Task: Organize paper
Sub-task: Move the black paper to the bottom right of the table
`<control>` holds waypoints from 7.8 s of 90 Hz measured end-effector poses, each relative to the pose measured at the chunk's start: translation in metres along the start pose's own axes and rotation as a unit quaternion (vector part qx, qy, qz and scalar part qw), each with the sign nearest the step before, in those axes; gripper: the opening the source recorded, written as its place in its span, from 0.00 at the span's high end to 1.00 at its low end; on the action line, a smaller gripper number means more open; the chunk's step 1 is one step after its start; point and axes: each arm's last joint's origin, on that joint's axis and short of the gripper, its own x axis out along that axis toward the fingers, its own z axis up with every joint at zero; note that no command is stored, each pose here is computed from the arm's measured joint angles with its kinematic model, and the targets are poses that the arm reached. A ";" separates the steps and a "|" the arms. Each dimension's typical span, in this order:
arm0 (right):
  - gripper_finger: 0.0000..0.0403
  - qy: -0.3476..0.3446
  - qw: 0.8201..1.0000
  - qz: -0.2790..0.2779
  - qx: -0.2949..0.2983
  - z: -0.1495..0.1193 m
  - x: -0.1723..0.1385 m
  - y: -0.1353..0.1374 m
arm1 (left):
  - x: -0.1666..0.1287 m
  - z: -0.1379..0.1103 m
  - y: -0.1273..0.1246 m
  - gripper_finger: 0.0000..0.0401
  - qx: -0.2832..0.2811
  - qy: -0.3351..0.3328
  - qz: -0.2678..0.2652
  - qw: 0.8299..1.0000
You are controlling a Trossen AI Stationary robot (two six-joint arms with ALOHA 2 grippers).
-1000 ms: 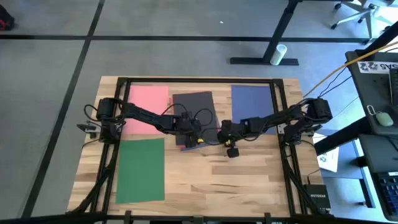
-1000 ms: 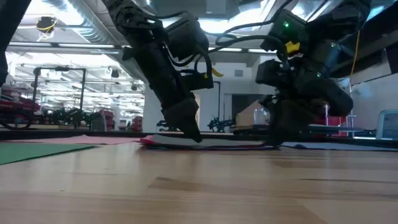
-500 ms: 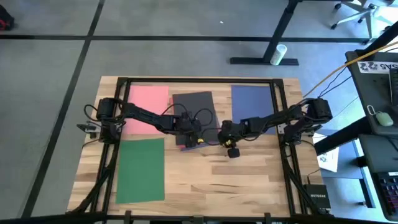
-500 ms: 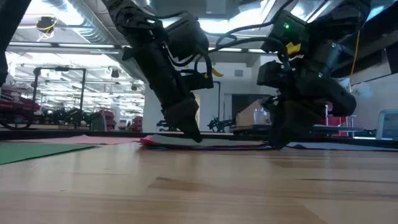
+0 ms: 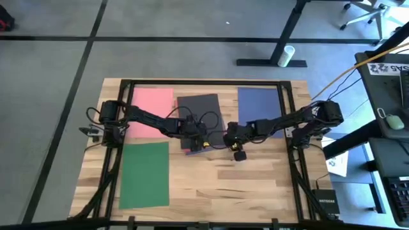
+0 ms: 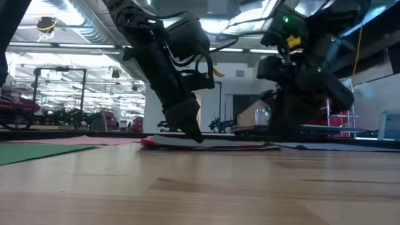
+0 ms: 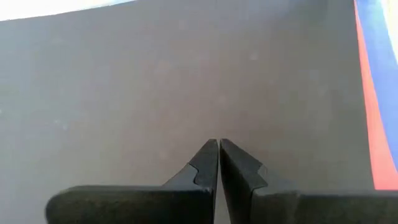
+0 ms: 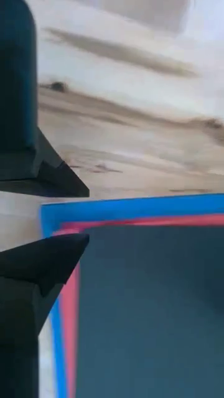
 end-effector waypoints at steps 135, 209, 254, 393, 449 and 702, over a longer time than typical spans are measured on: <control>1.00 0.043 0.996 0.081 0.011 -0.008 0.001 0.013 | 0.000 0.000 0.000 1.00 0.001 0.002 0.000 1.000; 0.77 0.038 0.999 -0.024 -0.017 0.008 -0.018 0.035 | 0.000 -0.001 -0.001 1.00 -0.001 0.006 -0.001 1.000; 0.67 0.045 0.997 -0.033 -0.055 0.007 0.000 0.035 | 0.000 -0.002 -0.001 1.00 -0.009 0.007 -0.001 1.000; 1.00 0.105 0.990 0.096 -0.015 -0.010 -0.042 0.105 | -0.059 0.022 -0.006 1.00 -0.072 -0.072 -0.056 0.993; 1.00 0.120 0.960 0.223 0.120 -0.047 -0.082 0.229 | -0.082 0.022 -0.062 1.00 -0.108 -0.094 -0.123 0.982; 1.00 0.091 0.892 -0.263 0.357 -0.079 -0.035 0.093 | -0.102 0.011 -0.120 1.00 -0.247 -0.092 -0.181 0.948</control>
